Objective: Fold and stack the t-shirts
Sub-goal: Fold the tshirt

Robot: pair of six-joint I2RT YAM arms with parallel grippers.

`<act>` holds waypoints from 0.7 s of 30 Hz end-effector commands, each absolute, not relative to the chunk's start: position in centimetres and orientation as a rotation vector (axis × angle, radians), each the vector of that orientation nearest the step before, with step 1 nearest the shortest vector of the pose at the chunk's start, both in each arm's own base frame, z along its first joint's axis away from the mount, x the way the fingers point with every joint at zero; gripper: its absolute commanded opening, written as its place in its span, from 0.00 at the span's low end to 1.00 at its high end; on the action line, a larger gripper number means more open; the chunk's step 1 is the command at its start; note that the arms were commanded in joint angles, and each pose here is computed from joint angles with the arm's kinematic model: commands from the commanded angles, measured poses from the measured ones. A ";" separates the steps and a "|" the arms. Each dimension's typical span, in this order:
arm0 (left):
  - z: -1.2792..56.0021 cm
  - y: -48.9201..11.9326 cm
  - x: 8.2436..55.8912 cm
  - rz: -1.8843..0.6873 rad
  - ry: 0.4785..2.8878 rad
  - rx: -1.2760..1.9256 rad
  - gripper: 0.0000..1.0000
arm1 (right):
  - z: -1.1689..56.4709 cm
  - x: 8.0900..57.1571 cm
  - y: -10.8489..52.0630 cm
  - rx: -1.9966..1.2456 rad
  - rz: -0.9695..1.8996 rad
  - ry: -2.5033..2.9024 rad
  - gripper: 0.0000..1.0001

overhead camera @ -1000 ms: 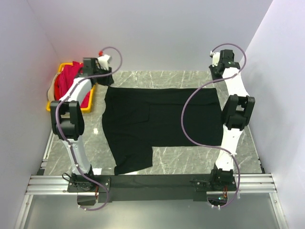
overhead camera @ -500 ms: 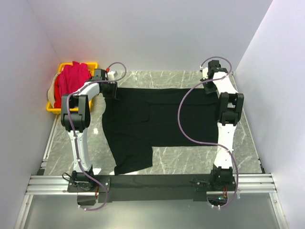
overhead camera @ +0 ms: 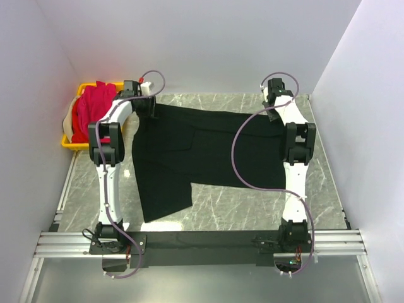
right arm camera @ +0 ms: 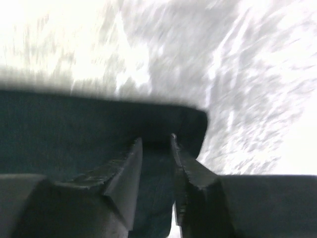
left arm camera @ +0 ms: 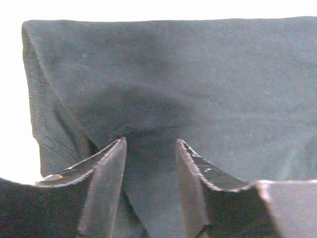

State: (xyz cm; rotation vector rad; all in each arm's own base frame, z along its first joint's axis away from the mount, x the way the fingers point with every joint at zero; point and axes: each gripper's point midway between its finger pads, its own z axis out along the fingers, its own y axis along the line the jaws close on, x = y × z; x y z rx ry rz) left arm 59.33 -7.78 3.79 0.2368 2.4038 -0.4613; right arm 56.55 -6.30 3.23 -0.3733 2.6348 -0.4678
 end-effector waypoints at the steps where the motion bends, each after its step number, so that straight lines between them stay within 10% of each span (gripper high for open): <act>1: 10.0 -8.4 59.4 -0.513 2.259 0.303 0.54 | 9.5 60.4 -7.8 -0.285 -0.578 2.409 0.41; 7: 20.7 -7.3 54.5 -0.563 2.099 0.406 0.66 | 19.9 57.0 -7.1 -0.297 -0.502 2.271 0.61; 10: 22.9 -6.0 49.9 -0.551 2.084 0.508 0.67 | 22.1 52.2 -5.0 -0.434 -0.357 2.300 0.93; 16: 18.1 -4.4 38.8 -0.584 2.209 0.820 0.67 | 19.5 38.8 -0.8 -0.842 -0.042 2.445 0.93; 21: 13.9 -4.4 33.2 -0.623 2.235 1.012 0.61 | 14.2 30.3 -0.2 -1.055 0.036 2.508 0.74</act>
